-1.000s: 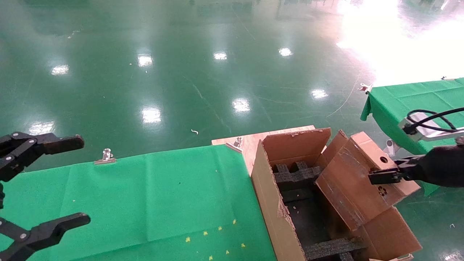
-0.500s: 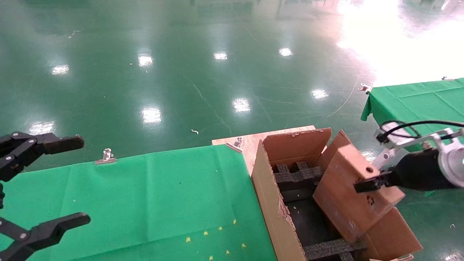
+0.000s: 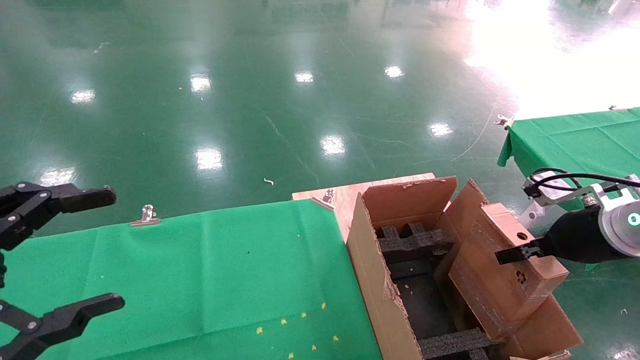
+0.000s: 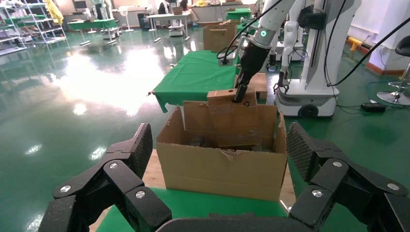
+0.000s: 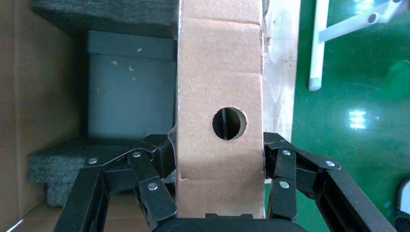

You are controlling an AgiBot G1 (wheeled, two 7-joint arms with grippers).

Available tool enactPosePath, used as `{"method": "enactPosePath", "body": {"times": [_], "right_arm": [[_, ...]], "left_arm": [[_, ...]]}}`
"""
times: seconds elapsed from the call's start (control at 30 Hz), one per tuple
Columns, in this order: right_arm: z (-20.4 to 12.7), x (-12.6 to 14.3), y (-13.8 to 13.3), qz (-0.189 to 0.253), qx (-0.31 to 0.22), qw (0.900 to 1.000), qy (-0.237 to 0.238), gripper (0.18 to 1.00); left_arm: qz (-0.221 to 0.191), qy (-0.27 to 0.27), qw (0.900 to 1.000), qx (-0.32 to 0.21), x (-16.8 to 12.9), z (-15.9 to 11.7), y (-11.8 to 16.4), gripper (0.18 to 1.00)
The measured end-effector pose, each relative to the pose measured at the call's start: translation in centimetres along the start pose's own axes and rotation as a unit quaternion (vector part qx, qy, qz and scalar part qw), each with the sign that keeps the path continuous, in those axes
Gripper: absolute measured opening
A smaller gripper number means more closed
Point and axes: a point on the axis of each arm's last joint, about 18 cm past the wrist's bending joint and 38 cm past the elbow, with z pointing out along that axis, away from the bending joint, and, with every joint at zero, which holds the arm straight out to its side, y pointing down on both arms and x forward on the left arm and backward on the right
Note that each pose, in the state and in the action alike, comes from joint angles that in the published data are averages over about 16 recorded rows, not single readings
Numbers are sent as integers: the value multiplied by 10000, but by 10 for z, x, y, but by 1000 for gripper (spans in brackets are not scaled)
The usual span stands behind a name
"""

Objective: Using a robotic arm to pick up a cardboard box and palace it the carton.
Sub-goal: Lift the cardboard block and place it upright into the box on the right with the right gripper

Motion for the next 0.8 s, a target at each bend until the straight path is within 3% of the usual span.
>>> {"method": "enactPosePath", "body": {"times": [0.47,0.8], "right_arm": [[16,-3,-4,206,-31,9992,344,328],[33,-3,-13,327,358,9974,530,327]], "left_arm": [[0,0,10000,0,0,0,0,1001],[0,0,10000,0,0,0,0,1001]]}}
